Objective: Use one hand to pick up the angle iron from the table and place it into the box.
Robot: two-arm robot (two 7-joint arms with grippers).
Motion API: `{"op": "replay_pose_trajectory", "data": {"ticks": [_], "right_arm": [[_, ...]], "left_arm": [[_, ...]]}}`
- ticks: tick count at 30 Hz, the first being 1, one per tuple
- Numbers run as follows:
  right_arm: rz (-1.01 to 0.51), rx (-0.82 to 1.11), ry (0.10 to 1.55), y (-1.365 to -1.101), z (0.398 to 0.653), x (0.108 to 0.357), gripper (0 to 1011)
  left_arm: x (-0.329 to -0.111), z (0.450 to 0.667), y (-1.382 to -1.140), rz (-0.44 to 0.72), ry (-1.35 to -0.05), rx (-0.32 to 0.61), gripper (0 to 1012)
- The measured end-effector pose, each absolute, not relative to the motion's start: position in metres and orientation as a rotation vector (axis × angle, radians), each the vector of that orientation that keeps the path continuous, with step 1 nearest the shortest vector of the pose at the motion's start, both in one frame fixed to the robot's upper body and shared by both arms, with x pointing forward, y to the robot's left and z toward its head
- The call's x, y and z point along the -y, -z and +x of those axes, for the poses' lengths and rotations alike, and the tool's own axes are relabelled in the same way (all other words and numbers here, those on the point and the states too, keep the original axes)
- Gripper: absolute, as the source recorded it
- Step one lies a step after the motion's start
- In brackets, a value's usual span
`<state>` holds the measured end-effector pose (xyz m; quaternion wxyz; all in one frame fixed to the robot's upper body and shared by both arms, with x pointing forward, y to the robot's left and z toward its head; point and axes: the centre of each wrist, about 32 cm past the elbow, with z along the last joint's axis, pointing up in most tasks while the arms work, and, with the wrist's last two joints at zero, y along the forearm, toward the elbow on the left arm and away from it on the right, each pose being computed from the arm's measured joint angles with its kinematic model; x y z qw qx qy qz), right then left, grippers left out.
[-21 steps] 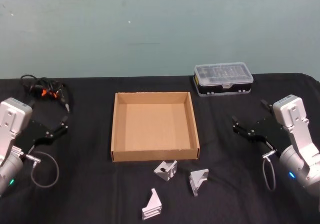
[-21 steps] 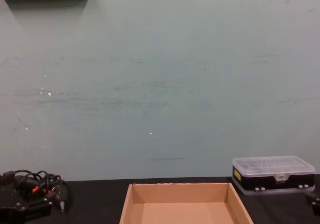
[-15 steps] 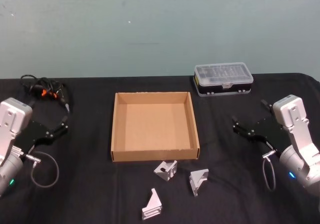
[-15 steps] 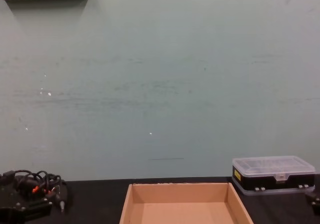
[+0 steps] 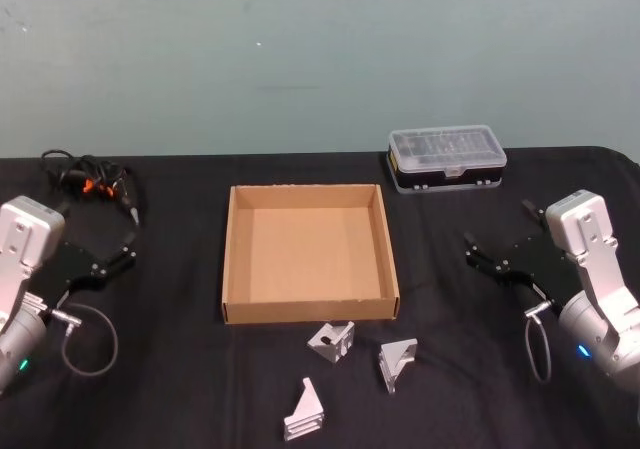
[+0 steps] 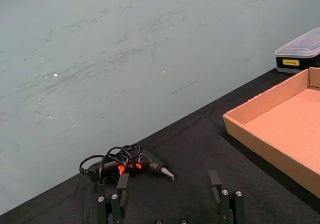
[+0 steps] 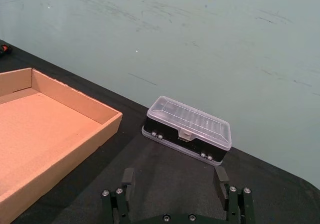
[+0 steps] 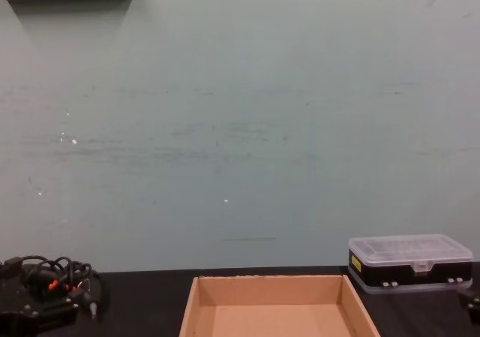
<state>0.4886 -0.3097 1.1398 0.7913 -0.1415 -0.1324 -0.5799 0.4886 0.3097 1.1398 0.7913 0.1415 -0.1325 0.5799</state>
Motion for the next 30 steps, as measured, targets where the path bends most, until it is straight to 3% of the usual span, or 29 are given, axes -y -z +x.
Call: {"op": "replay_pose_trajectory", "data": {"ticks": [30], "right_arm": [[-0.281, 0.272, 1.234, -1.1423, 0.4879, 0.315, 1000]], "left_arm": [[-0.3097, 0.4886, -1.1398, 0.304, -1.248, 0.285, 1000]]}}
